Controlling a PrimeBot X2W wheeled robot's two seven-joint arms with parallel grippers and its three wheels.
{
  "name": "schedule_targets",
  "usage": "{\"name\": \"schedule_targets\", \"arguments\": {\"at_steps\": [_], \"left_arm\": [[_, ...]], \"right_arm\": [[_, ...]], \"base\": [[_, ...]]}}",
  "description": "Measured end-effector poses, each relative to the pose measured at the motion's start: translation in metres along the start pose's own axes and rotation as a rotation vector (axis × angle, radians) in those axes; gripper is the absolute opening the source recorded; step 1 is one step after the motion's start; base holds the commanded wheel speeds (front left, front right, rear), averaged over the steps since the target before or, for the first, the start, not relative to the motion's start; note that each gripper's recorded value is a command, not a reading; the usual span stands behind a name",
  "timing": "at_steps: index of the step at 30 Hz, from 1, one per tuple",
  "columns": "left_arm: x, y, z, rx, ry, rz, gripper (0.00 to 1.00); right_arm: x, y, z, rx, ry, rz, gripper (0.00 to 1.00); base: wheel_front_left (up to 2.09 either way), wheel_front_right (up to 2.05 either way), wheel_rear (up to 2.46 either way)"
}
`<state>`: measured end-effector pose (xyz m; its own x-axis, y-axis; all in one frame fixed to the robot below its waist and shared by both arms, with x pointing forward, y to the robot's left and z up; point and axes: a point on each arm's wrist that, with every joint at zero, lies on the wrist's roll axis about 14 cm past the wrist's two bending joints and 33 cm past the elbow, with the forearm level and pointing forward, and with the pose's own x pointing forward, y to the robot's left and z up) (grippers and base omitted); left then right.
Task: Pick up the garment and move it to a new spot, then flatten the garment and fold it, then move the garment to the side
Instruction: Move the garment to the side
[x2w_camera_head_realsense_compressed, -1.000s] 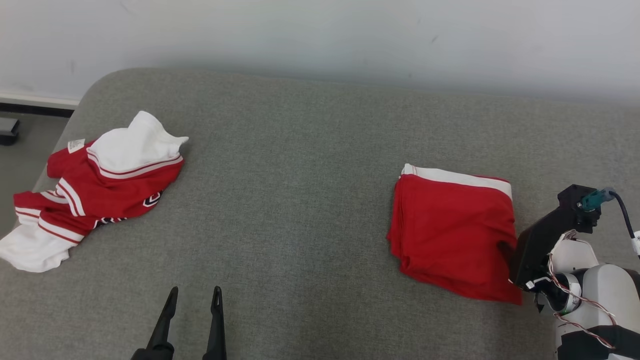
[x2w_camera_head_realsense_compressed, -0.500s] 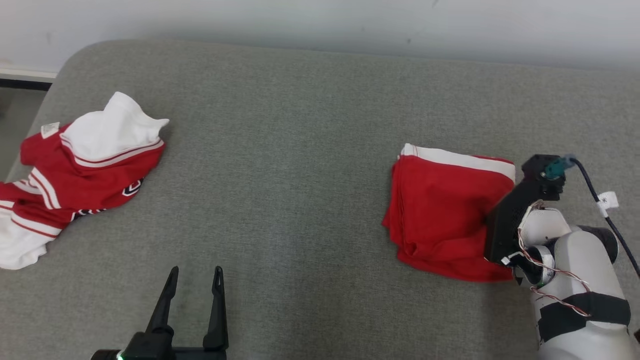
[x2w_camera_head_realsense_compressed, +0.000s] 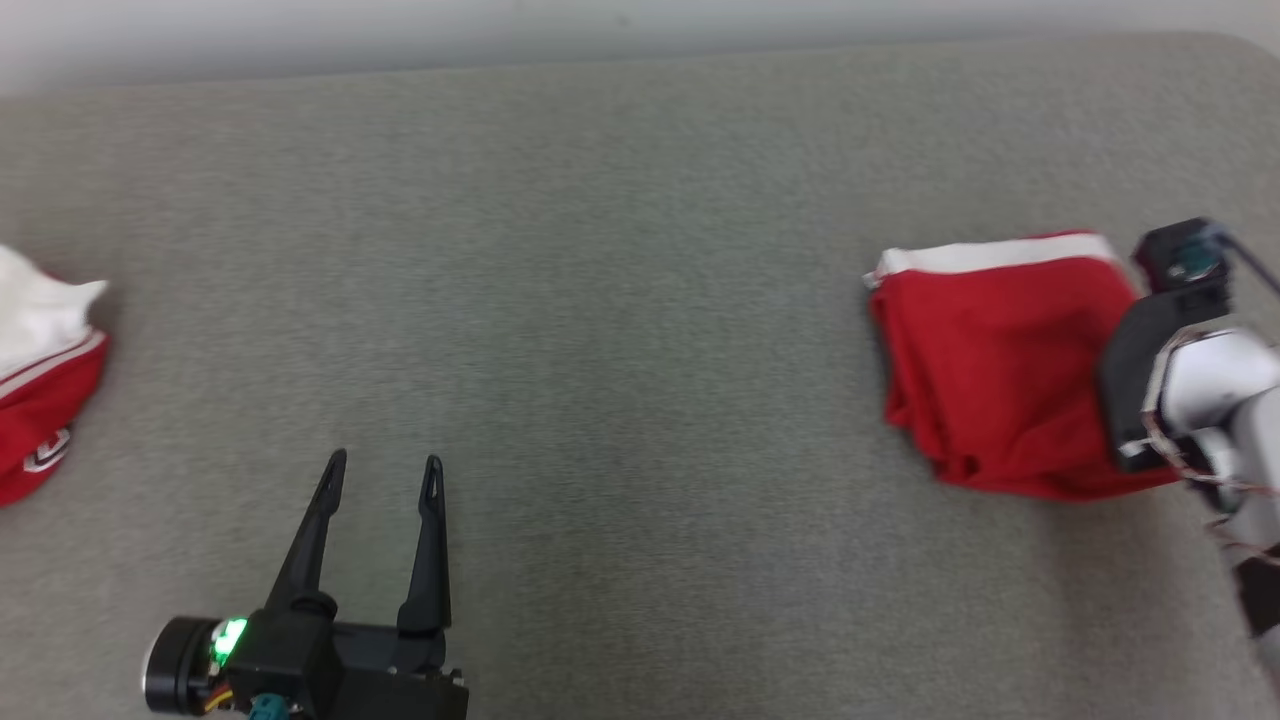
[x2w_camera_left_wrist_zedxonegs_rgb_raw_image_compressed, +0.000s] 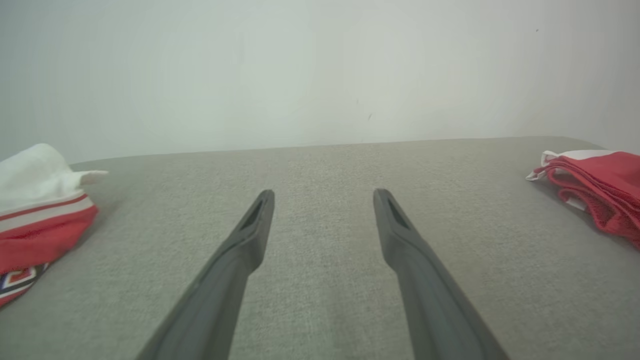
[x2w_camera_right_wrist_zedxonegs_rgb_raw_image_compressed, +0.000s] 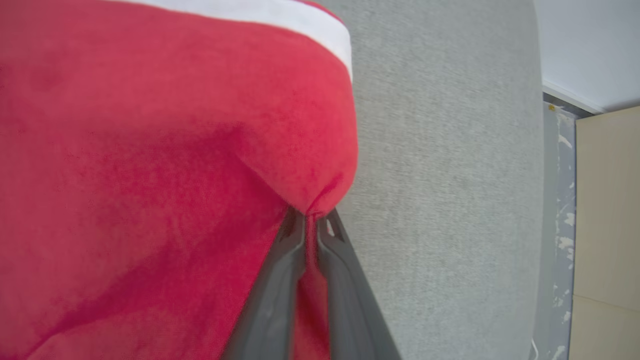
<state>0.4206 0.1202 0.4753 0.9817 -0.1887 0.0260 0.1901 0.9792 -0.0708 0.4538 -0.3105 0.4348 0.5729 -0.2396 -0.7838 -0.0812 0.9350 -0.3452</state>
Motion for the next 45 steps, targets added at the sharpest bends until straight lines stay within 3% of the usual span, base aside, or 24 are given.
{"name": "schedule_targets", "arguments": {"at_steps": [6, 15, 26, 30, 31, 32, 33, 45], "left_arm": [[0.030, -0.031, 0.002, 0.003, -0.040, -0.124, 1.00], [0.055, -0.062, -0.015, 0.008, -0.051, -0.264, 1.00], [0.065, -0.081, -0.055, -0.027, 0.023, -0.342, 1.00], [0.065, -0.082, -0.058, -0.028, 0.030, -0.346, 1.00], [0.065, -0.082, -0.058, -0.027, 0.031, -0.347, 1.00], [0.065, -0.083, -0.057, -0.027, 0.030, -0.349, 1.00], [0.064, -0.083, -0.057, -0.027, 0.030, -0.351, 1.00], [0.051, -0.091, -0.036, -0.063, 0.015, -0.332, 1.00]], "right_arm": [[-0.004, -0.078, -0.019, -0.010, -0.012, -0.166, 0.00], [0.012, -0.143, -0.028, -0.061, -0.068, -0.324, 0.00], [0.013, -0.189, -0.037, -0.104, -0.158, -0.473, 0.00], [0.013, -0.186, -0.033, -0.110, -0.201, -0.483, 0.00], [0.012, -0.185, -0.028, -0.118, -0.223, -0.487, 0.24], [0.012, -0.185, -0.025, -0.119, -0.240, -0.489, 0.71], [0.012, -0.185, -0.023, -0.114, -0.250, -0.490, 1.00], [-0.012, -0.169, 0.001, -0.084, -0.476, -0.461, 1.00]], "base": [[0.00, 0.00, 0.00], [0.00, 0.00, 0.00], [0.00, 0.00, 0.00], [0.00, 0.00, 0.00], [0.00, 0.00, 0.00], [0.00, 0.00, 0.00], [0.00, 0.00, 0.00], [0.00, 0.00, 0.00]]}}
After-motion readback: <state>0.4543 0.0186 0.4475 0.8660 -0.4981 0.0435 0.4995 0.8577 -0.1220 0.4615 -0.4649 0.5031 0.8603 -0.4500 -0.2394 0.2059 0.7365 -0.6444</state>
